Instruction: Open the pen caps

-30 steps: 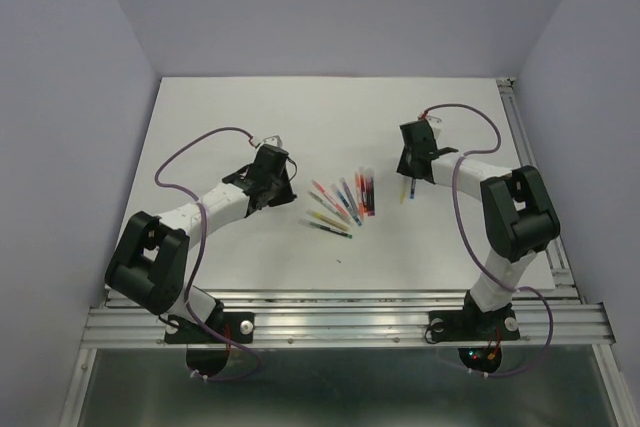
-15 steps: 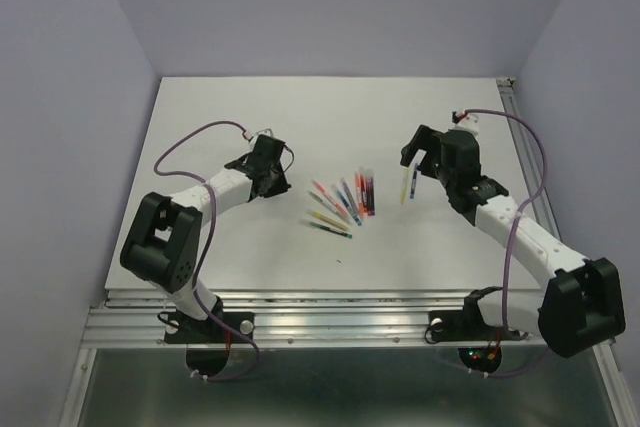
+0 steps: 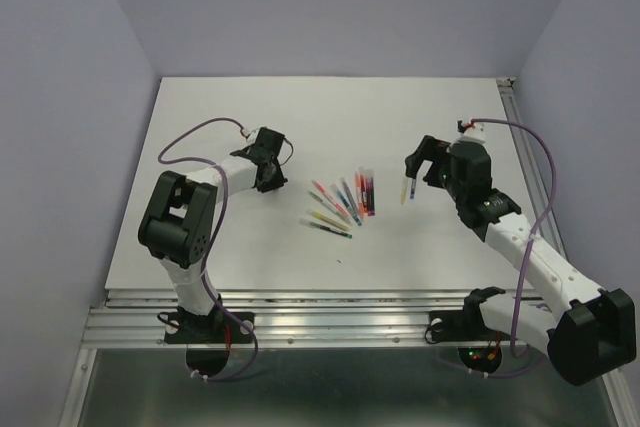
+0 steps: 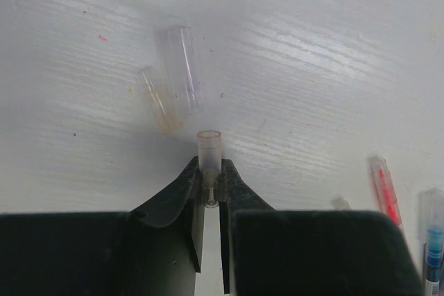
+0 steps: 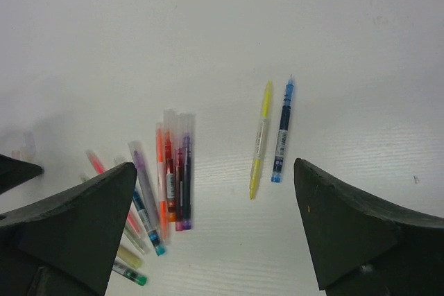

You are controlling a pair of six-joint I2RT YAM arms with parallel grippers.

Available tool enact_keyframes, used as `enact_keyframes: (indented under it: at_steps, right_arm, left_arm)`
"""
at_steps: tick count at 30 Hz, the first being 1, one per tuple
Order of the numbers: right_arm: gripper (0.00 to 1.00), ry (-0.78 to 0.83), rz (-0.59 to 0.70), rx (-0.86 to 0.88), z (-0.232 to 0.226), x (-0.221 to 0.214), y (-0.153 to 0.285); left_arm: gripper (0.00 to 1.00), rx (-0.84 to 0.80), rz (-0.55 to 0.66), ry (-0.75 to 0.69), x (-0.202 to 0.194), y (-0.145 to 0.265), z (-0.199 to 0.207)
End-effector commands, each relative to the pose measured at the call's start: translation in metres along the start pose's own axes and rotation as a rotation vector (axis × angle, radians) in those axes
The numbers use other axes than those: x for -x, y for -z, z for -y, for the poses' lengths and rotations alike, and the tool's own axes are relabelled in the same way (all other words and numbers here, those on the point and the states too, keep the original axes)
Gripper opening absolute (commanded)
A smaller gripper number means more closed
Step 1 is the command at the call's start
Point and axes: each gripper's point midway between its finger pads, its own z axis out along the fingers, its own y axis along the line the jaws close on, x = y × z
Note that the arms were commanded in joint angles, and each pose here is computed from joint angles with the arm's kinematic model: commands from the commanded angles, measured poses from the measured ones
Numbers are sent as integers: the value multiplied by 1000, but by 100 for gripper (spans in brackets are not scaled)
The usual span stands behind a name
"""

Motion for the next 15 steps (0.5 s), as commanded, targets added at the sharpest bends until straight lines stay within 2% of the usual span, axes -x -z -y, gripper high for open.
enact_keyframes:
  at_steps: [1, 4, 10, 15]
  right_arm:
    - [100, 23, -3, 5, 1, -3, 4]
    - [100, 24, -4, -6, 2, -3, 4]
    - [100, 24, -9, -13, 3, -2, 6]
    - [100, 16, -3, -12, 3, 0, 7]
  left_arm:
    - [9, 32, 21, -12, 13, 2, -5]
    - [18, 42, 11, -15, 11, 0, -7]
    - [45, 30, 9, -12, 11, 8, -6]
    - [55, -11, 29, -16, 17, 21, -1]
